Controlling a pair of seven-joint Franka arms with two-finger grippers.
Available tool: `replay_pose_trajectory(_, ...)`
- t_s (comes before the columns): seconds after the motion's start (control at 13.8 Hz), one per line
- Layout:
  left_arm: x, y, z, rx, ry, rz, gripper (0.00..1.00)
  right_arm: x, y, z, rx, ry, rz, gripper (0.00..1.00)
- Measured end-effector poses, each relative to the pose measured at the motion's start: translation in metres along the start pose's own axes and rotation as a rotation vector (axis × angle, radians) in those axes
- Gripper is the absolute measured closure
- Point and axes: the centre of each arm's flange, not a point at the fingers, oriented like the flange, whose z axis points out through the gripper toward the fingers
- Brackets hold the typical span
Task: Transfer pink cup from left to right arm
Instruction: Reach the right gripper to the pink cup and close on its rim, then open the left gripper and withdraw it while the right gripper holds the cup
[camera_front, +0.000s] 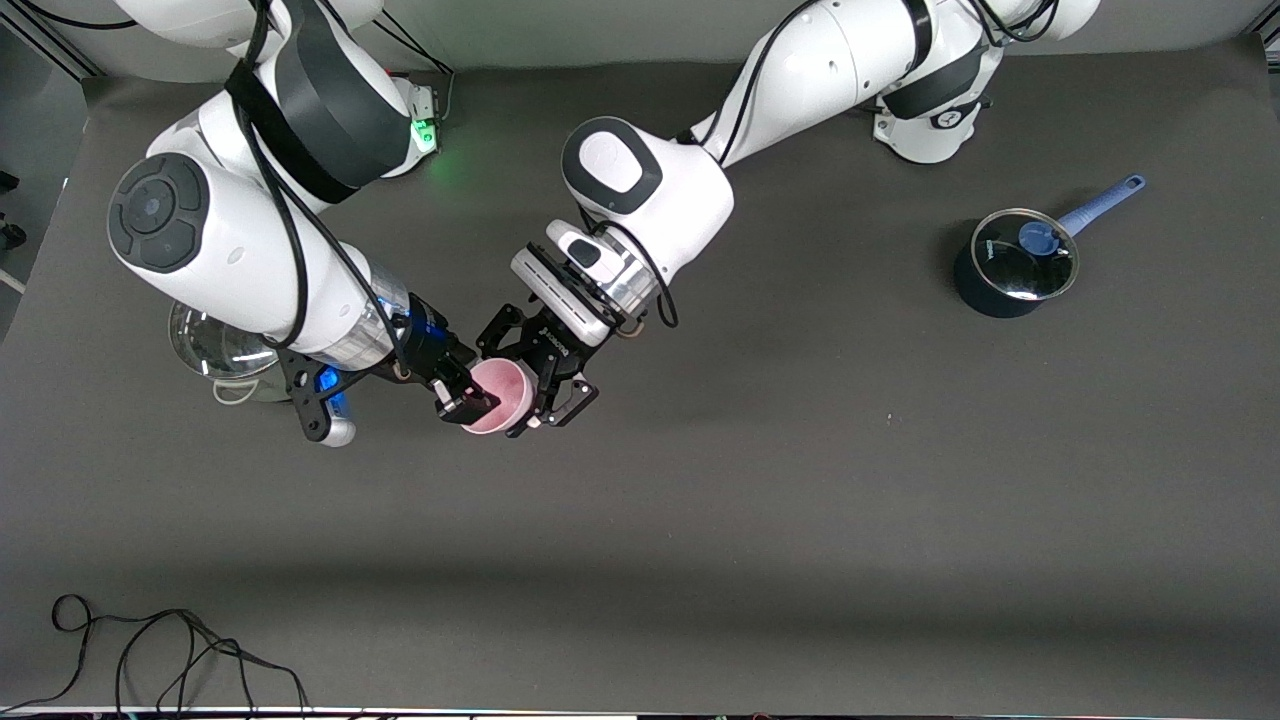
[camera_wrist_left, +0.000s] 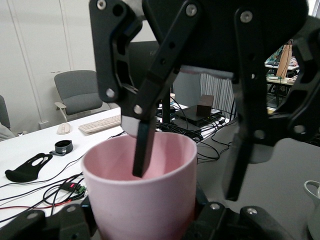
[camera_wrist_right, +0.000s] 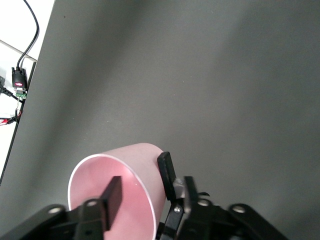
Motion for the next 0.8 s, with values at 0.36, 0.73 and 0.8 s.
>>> replay_pose_trajectory(0.36, 0.0001, -0.0009, 0.0002, 0.003, 0.001, 0.015, 0.31, -0.0013, 0.0015, 0.0003, -0.013, -0.001, -0.007, 0.92)
replay_pose_trajectory(0.73, 0.0002, -0.0008, 0.0003, 0.004, 0.002, 0.022, 0.31, -0.0013, 0.0017, 0.0, -0.014, 0.0, -0.008, 0.93)
replay_pose_trajectory(0.8, 0.001, -0.0019, 0.0006, 0.008, 0.005, 0.045, 0.31, -0.0014, 0.0014, -0.0005, -0.011, 0.0, -0.008, 0.93)
